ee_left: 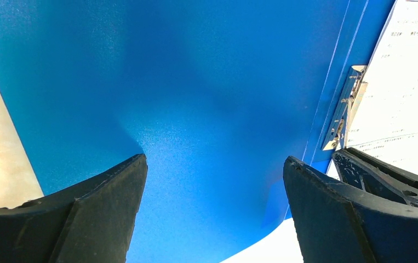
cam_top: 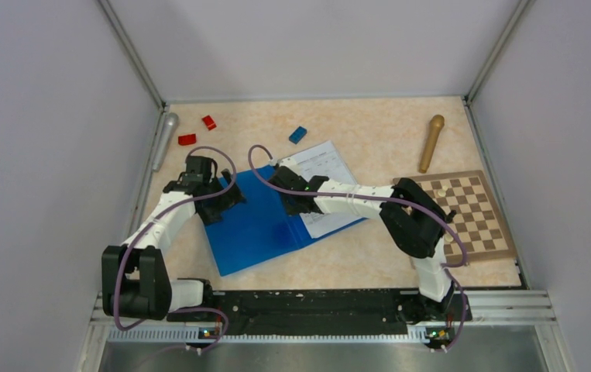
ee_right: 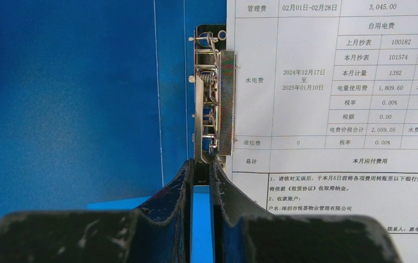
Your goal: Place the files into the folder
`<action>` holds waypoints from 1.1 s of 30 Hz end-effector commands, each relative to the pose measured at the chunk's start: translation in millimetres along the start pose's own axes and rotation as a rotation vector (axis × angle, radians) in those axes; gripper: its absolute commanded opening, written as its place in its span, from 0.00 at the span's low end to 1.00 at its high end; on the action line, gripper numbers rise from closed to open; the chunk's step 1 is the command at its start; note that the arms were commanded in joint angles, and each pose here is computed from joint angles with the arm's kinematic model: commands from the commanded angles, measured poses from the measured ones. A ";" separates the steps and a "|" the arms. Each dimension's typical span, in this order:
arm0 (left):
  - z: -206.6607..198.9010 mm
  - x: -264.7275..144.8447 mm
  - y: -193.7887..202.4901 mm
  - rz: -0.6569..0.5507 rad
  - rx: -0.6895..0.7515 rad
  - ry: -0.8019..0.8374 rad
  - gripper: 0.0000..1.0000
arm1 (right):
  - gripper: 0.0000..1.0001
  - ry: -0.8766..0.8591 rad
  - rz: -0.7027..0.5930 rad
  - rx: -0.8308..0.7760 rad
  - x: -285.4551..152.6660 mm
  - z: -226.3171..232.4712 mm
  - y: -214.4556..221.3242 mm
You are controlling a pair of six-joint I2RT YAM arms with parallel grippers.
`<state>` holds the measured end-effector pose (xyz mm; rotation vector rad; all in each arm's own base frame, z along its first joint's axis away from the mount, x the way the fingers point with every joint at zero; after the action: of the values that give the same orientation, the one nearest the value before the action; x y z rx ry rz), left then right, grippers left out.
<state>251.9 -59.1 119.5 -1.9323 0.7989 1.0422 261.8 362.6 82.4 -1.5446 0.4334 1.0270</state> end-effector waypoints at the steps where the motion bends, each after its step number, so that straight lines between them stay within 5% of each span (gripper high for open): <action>1: -5.3 -1.5 -10.4 -0.037 0.009 0.024 0.99 | 0.00 0.066 0.116 -0.089 -3.3 -17.4 29.3; 17: -8.7 -3.1 -11.5 -0.026 0.014 0.042 0.99 | 0.01 0.017 0.054 -0.105 -32.7 2.8 -25.1; 25: -10.1 -2.8 -11.3 -0.022 0.016 0.053 0.99 | 0.25 -0.019 0.046 -0.101 -41.3 8.4 -32.8; 33: -9.8 -3.5 -10.4 -0.019 0.019 0.053 0.99 | 0.26 -0.072 0.040 -0.077 -44.7 17.0 -39.2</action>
<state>252.1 -61.7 118.7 -1.9398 0.8287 1.0338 257.0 364.2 126.7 -1.6044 0.4345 1.1407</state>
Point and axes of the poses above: each gripper's point midway between its finger pads, its own x axis out along the fingers, its own z axis along the line the jaws close on, y = z × x, the point moved 5 cm from there along -x, back along the fingers, and after that the axes turned 4 degrees about x, right-handed, at the moved point
